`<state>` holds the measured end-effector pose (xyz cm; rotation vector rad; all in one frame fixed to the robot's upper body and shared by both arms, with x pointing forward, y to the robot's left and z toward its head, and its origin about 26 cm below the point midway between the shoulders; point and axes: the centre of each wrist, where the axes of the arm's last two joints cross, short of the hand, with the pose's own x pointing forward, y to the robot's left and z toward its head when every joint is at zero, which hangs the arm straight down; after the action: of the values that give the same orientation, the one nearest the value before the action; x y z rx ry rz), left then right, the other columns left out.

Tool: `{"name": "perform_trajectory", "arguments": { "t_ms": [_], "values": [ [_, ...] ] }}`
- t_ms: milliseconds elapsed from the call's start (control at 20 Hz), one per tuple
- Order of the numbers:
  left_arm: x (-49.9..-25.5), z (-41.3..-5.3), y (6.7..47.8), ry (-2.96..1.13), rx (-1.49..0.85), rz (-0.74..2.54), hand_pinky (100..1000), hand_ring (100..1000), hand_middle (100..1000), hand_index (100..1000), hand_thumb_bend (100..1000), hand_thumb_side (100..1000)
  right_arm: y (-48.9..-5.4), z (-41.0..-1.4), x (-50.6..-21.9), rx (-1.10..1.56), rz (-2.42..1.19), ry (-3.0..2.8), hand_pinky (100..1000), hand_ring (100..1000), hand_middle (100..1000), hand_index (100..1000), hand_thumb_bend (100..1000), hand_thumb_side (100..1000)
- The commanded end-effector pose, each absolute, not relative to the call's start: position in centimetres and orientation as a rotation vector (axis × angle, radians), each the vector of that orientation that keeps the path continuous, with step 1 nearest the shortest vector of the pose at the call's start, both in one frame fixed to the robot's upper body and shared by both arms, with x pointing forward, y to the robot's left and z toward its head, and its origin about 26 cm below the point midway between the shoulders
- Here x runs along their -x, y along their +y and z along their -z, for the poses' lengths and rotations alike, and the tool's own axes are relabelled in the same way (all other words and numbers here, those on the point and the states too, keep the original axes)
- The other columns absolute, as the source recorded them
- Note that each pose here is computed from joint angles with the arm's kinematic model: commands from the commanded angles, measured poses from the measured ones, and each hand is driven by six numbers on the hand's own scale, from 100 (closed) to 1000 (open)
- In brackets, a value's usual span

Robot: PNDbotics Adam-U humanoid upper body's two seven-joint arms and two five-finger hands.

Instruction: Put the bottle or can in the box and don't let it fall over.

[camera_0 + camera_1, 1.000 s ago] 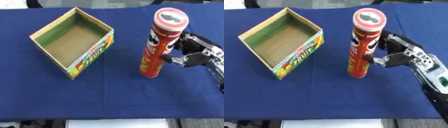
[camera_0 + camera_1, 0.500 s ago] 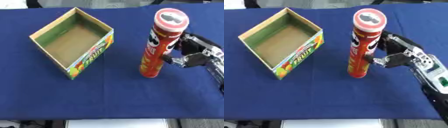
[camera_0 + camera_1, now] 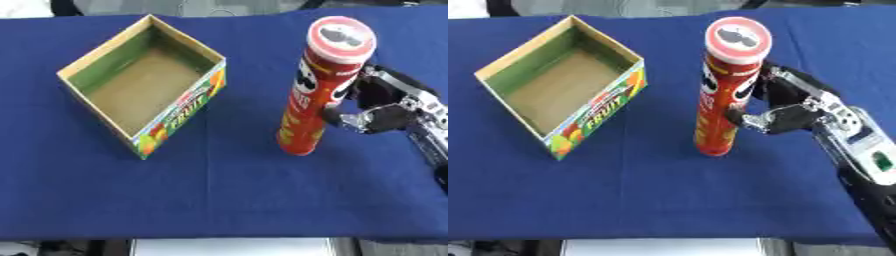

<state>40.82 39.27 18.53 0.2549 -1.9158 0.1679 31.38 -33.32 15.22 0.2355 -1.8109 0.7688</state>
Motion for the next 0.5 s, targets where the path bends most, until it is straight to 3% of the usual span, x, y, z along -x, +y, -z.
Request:
{"name": "perform_trajectory", "arguments": {
  "t_ms": [50, 500],
  "values": [
    [-40.81, -20.08, 39.65, -1.952, -0.265, -0.157, 755, 930, 901, 913, 576, 989, -33.21, -16.25, -31.46, -0.233, -0.786, -1.836, 936, 986, 1000, 971, 396, 100],
    [-40.84, -20.05, 39.58, -1.952, -0.262, -0.157, 756, 931, 902, 914, 574, 992, -32.75, -16.42, -31.63, -0.253, -0.786, -1.847, 934, 986, 1000, 970, 395, 100]
  ]
}}
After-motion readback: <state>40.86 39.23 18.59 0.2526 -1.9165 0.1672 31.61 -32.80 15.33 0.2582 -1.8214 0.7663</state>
